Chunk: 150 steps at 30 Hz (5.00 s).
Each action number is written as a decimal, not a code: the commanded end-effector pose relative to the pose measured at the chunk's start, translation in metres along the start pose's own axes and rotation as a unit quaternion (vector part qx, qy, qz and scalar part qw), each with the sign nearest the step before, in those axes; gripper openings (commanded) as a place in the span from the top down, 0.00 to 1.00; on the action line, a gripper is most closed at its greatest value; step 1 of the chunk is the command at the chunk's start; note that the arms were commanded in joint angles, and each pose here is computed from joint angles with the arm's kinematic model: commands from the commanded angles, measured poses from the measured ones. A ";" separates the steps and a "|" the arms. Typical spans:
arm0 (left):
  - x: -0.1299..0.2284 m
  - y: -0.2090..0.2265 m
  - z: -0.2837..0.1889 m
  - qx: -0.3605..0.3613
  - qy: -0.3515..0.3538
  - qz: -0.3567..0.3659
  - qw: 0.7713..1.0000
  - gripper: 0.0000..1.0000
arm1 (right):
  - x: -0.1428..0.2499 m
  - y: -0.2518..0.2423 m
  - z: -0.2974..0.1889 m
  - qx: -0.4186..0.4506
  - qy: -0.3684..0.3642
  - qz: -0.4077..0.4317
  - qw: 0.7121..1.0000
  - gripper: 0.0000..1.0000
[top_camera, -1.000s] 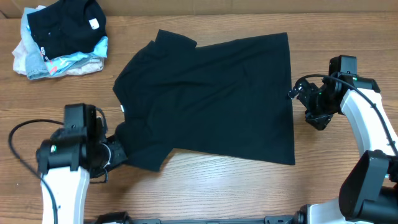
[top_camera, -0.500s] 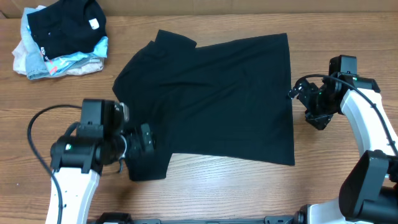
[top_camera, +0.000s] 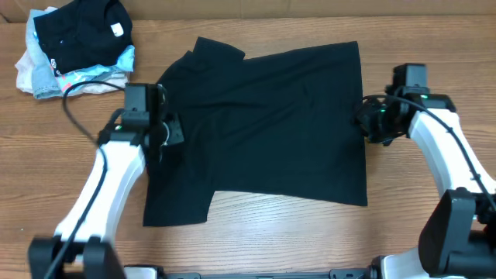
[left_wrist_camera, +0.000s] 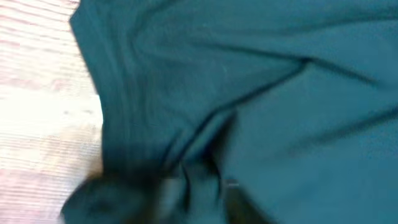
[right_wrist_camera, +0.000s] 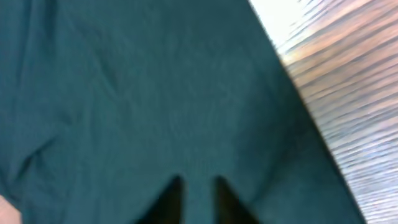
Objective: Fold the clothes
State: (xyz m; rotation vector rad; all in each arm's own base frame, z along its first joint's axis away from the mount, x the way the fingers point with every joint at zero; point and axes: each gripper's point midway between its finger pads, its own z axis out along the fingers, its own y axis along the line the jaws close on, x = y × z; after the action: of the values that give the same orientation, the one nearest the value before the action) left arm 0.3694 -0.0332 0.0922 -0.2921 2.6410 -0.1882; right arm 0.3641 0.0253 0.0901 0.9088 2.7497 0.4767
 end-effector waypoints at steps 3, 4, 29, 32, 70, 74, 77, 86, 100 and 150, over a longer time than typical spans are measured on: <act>-0.002 0.006 0.038 -0.017 0.012 0.011 1.000 0.96 | -0.003 -0.003 0.003 0.052 -0.039 -0.004 0.998 0.92; -0.001 0.009 0.044 -0.020 0.016 0.009 1.000 0.96 | -0.002 -0.002 0.006 0.053 -0.035 -0.006 0.998 0.92; 0.054 0.116 0.066 -0.120 0.141 -0.123 0.975 0.96 | 0.031 -0.066 0.090 0.167 0.094 0.043 0.981 0.96; 0.049 0.118 0.062 -0.125 0.139 -0.122 0.975 0.96 | 0.021 -0.075 0.078 0.177 0.087 0.061 0.979 0.96; 0.119 0.055 0.026 -0.060 0.266 -0.112 0.956 0.75 | -0.028 0.076 0.048 0.002 -0.008 -0.131 0.991 0.50; 0.125 0.066 0.025 -0.063 0.272 -0.133 0.951 0.82 | -0.031 0.065 0.072 0.030 -0.005 -0.129 0.991 0.63; 0.132 0.064 0.025 -0.055 0.283 -0.139 0.948 0.82 | -0.033 0.048 0.089 0.057 0.006 -0.121 0.991 0.71; 0.157 0.026 0.005 0.041 0.357 -0.173 0.917 0.96 | -0.045 0.033 0.097 0.064 0.006 -0.101 0.993 0.82; 0.157 0.013 -0.017 0.083 0.361 -0.145 0.917 0.96 | -0.073 -0.033 0.080 0.136 -0.004 -0.037 0.990 0.96; 0.114 0.129 -0.010 -0.173 0.236 -0.228 0.929 0.96 | -0.053 -0.074 0.058 0.219 0.027 -0.020 0.975 0.96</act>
State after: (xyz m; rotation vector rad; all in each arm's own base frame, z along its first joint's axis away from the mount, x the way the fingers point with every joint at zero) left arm 0.2359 0.0463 0.0078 -1.0997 3.1138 -0.0410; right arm 0.3747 -0.0258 0.0033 0.8855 3.0344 -0.0462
